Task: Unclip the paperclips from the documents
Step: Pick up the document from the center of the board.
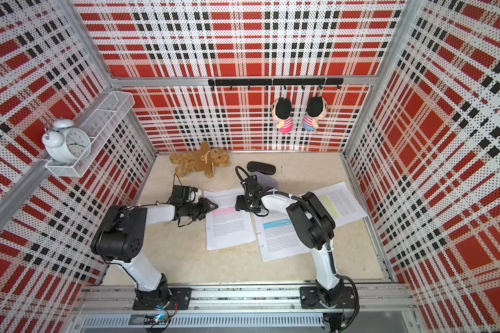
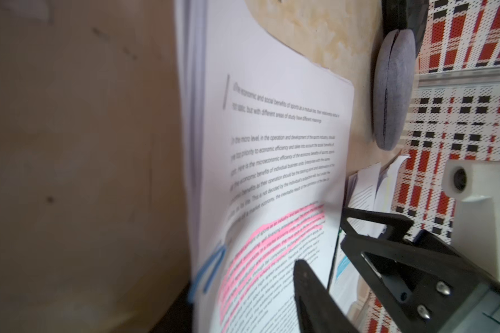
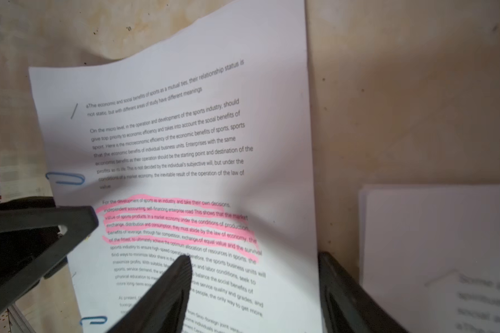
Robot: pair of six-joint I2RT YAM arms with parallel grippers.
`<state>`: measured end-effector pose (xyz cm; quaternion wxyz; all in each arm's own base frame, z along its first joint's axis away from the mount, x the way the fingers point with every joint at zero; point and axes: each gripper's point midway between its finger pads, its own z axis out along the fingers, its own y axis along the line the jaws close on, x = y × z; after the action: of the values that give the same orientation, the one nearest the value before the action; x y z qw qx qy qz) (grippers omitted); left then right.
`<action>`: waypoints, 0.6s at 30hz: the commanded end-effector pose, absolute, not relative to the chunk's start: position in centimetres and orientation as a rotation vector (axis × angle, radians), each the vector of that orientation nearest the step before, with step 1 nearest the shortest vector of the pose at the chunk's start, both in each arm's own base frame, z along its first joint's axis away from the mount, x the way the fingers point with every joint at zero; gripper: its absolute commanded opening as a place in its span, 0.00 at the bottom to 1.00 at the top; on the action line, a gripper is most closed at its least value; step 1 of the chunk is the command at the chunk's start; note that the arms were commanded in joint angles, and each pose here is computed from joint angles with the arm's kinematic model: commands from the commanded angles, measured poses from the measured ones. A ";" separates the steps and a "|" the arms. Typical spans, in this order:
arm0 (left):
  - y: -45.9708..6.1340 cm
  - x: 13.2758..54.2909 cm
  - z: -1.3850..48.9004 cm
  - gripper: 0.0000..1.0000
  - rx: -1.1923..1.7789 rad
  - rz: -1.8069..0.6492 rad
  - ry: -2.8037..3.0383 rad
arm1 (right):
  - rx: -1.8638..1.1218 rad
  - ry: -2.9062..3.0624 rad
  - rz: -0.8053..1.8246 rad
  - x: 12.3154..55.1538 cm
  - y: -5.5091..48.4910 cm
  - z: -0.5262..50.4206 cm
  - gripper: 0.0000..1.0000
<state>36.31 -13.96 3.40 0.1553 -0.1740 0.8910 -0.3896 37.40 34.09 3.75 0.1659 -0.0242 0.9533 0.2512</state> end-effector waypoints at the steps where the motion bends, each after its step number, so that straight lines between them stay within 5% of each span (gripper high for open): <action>1: -14.8 37.0 6.4 0.43 -0.447 -1.242 2.441 | -0.065 2.821 0.702 35.2 33.8 0.3 0.68; 6: -14.4 37.1 7.7 0.03 -0.434 -1.199 2.394 | -0.074 2.818 0.729 35.0 34.0 0.5 0.69; 18: -14.9 37.0 13.5 0.00 -0.179 -1.009 2.289 | -0.205 2.607 0.675 36.4 30.7 9.3 0.94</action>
<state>36.71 -14.79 11.71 0.2747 -0.1084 0.8642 -0.4074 35.63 32.32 4.98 0.1648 -0.0555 0.9483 0.2653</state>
